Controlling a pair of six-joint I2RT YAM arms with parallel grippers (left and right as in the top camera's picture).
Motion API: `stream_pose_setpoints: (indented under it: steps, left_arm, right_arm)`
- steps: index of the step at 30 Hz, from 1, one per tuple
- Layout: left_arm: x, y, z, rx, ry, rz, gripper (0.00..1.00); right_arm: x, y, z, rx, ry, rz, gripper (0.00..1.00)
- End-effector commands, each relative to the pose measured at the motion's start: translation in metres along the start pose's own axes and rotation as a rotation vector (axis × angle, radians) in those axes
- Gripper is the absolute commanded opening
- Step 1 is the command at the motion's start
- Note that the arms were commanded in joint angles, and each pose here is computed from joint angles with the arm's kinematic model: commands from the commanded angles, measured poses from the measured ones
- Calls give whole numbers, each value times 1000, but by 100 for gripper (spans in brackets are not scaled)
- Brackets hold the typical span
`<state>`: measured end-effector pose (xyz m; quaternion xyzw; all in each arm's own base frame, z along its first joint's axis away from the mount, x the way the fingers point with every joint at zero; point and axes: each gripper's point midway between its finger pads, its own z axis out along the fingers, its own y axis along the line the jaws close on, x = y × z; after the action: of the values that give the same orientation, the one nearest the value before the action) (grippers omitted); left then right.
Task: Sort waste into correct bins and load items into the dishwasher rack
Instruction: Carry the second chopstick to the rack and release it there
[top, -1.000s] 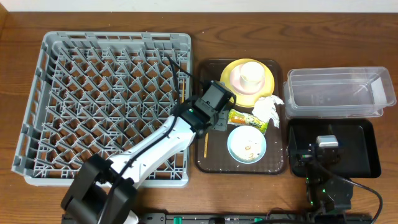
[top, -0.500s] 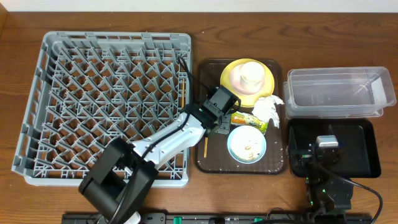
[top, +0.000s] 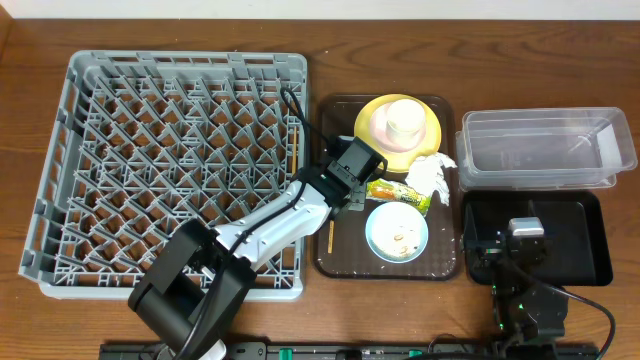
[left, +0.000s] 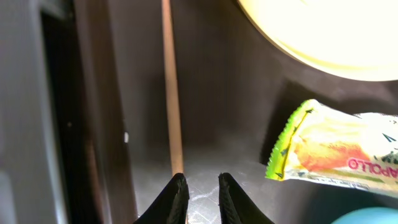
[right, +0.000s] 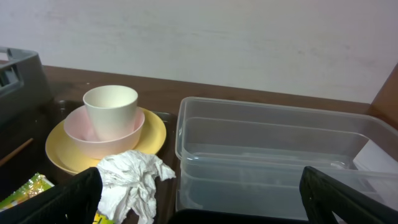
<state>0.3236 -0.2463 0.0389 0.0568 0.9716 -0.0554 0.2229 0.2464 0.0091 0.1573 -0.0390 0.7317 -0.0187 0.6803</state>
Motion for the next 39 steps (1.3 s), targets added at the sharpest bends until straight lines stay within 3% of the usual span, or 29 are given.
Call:
stream_pose_setpoints:
  steps: [1,8,13,26,33,39]
  left_arm:
    - [6,10,9,-55,0,-20,22]
    - [13,12,19,-71,25,-14,22]
    - [19,14,29,-85,45,-8,28]
    - [31,15,43,-95,85,-3,27]
    - [35,10,44,-88,89,11,12]
    - [23,5,35,-67,57,4,6]
  right_arm:
    - [2,-2,0,8,5,-5,99]
    - [1,-2,0,8,5,-5,99]
    - [2,-2,0,8,6,-5,99]
    - [1,-2,0,8,5,-5,99]
    - [2,-2,0,8,5,-5,99]
    - [1,-2,0,8,5,-5,99]
